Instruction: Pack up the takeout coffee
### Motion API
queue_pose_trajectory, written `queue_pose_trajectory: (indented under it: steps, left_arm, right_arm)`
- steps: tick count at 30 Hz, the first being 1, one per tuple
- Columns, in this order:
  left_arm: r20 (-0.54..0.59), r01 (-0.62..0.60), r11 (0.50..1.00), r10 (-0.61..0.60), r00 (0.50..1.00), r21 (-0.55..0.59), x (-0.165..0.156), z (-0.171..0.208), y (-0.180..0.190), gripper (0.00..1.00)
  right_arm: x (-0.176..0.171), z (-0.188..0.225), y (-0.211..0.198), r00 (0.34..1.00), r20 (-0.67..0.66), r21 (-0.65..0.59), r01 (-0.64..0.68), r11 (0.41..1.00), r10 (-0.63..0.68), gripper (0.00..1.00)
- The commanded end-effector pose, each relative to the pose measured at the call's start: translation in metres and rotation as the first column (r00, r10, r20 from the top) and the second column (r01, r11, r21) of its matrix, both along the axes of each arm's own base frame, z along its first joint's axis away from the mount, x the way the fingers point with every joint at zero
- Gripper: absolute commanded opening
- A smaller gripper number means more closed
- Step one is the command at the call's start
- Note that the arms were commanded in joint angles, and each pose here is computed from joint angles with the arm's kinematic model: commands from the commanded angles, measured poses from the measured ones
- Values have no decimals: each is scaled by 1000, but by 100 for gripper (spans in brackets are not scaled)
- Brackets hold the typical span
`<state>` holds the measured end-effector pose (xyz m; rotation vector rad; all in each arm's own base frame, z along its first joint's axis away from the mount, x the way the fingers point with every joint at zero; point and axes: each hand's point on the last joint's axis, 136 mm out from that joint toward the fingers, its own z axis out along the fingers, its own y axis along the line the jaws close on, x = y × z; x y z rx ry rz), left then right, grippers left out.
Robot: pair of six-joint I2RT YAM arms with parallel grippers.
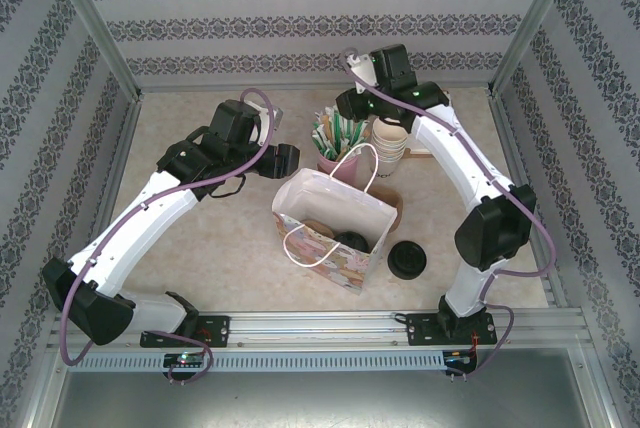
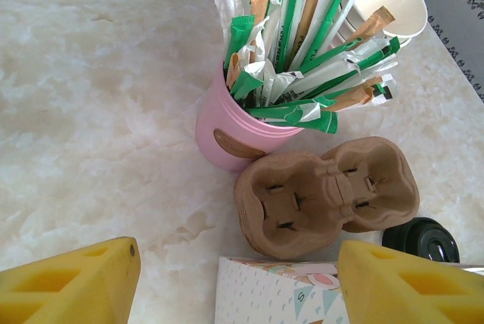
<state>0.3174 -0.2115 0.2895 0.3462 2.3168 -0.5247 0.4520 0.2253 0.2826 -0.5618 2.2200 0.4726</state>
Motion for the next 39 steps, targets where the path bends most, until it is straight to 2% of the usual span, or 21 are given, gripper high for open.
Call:
queue_pose_trajectory:
  steps: [1, 7, 17, 32, 39]
  left_arm:
    - [13, 9, 1000, -9, 1000, -4, -2, 9, -4, 70]
    - [6, 9, 1000, -9, 1000, 4, -2, 7, -4, 70]
    - [-5, 5, 1000, -5, 1000, 6, -2, 6, -4, 70]
    - [-6, 3, 1000, -3, 1000, 3, -1, 7, -4, 70]
    - [-6, 2, 1000, -2, 1000, 6, -1, 7, -3, 70]
  right_arm:
    - [6, -10, -14, 997, -34, -5, 66, 998, -66, 27]
    - [7, -23, -6, 995, -87, 13, 58, 998, -57, 21]
    - [12, -42, -3, 988, -128, -19, 84, 996, -86, 22]
    - [22, -50, -4, 983, -116, -72, 133, 989, -141, 31]
    - [25, -55, 4, 984, -121, -79, 121, 990, -130, 27]
